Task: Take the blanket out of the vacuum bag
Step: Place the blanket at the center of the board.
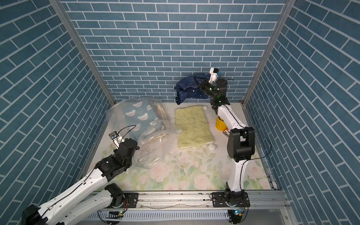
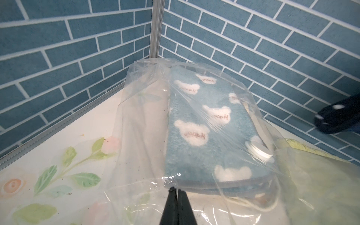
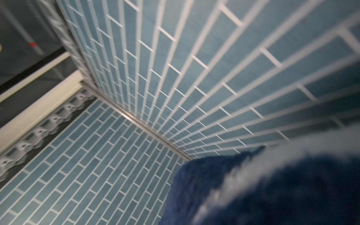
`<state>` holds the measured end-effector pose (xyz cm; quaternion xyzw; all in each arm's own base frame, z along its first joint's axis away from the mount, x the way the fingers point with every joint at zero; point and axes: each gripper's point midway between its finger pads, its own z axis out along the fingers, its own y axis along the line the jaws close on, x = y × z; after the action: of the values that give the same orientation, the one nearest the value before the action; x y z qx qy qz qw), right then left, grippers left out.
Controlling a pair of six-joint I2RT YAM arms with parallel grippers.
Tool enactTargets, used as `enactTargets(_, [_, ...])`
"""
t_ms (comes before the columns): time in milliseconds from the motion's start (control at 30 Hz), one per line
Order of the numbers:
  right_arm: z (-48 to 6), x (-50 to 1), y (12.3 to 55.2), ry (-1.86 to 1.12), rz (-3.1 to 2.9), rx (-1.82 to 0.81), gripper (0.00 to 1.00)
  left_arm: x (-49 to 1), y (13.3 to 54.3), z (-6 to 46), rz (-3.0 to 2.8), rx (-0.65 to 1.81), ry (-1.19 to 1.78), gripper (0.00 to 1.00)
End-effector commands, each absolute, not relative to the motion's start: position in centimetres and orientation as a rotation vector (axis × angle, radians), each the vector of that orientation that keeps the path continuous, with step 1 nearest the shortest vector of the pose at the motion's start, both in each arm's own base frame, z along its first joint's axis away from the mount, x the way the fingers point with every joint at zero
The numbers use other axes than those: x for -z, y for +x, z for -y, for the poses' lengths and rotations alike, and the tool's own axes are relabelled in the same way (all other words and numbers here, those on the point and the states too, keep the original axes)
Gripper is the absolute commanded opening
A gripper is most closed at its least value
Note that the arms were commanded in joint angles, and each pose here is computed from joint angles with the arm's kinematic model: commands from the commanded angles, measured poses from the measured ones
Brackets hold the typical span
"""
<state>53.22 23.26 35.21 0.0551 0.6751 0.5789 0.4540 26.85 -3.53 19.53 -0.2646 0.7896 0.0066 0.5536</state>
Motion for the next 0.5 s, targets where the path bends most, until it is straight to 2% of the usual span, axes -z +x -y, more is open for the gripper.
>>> enactTargets(0, [-23.9, -31.4, 48.8, 0.209, -1.67, -1.414, 0.0, -19.2, 26.6, 3.3, -1.871, -0.014, -0.616, 0.0])
enactTargets(167, [-25.0, -24.7, 45.9, 0.322, -1.78, -1.413, 0.0, -19.5, 26.8, 3.9, -1.874, 0.024, -0.605, 0.0])
enactTargets(300, [-25.5, -24.3, 46.6, 0.317, -1.795, -1.425, 0.0, -19.4, 27.0, 4.1, -1.877, 0.037, -0.603, 0.0])
enactTargets(467, [-26.2, -26.3, 47.3, 0.278, -1.776, -1.435, 0.0, -19.2, 27.0, 4.3, -1.879, 0.054, -0.605, 0.0])
